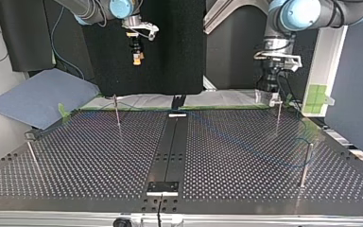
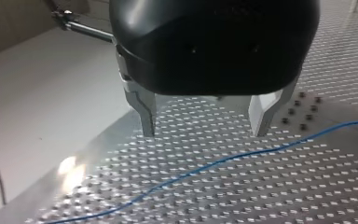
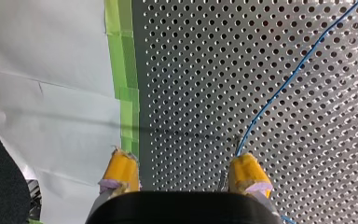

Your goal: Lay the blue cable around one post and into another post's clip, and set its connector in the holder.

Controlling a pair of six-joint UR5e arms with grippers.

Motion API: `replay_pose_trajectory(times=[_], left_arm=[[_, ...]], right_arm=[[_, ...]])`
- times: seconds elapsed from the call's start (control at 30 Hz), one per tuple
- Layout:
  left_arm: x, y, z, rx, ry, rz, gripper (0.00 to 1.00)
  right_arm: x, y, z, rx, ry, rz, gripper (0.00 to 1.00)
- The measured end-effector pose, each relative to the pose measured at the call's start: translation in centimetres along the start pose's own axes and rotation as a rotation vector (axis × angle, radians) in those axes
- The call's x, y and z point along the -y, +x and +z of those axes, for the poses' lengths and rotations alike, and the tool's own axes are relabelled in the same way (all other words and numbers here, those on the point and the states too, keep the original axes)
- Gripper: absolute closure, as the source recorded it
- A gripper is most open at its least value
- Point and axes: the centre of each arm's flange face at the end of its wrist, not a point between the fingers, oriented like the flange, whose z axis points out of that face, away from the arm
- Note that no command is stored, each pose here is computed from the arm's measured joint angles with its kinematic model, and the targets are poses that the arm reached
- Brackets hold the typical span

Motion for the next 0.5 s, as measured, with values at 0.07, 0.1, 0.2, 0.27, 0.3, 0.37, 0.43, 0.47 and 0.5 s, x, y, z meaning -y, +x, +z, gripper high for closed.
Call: replay_pose_trajectory(times=[0.07, 0.1, 0.2, 0.27, 0.3, 0.37, 0.43, 0.47, 0.5], left_arm=[[-0.1, 1.3, -0.6, -0.016, -0.009, 0.013, 0.0], [-0.2, 1.8, -0.9, -0.022, -0.013, 0.019, 0.0], [-0.4, 3.5, -1.8, -0.043, -0.026, 0.038, 0.0], [-0.5, 4.6, -2.5, -0.057, -0.034, 0.052, 0.0], [-0.5, 5.1, -2.8, -0.064, -0.038, 0.058, 0.0], [-0.7, 6.2, -3.6, -0.08, -0.047, 0.075, 0.0], [-0.8, 7.4, -4.4, -0.096, -0.055, 0.091, 0.0], [-0.8, 7.8, -4.7, -0.101, -0.058, 0.099, 0.0], [-0.8, 8.1, -4.9, -0.104, -0.058, 0.106, 0.0]], right_arm=[[0.1, 0.1, 0.0, -0.001, 0.003, -0.002, 0.02], [0.2, 0.1, 0.0, -0.002, 0.005, -0.003, 0.02], [0.5, 0.2, 0.1, -0.004, 0.01, -0.006, 0.02], [0.6, 0.3, 0.1, -0.005, 0.012, -0.006, 0.02], [0.7, 0.3, 0.2, -0.005, 0.014, -0.007, 0.02], [0.8, 0.4, 0.2, -0.006, 0.016, -0.007, 0.02], [0.9, 0.4, 0.2, -0.007, 0.018, -0.008, 0.02], [0.9, 0.4, 0.2, -0.007, 0.019, -0.008, 0.02], [1.0, 0.5, 0.2, -0.007, 0.02, -0.008, 0.02]])
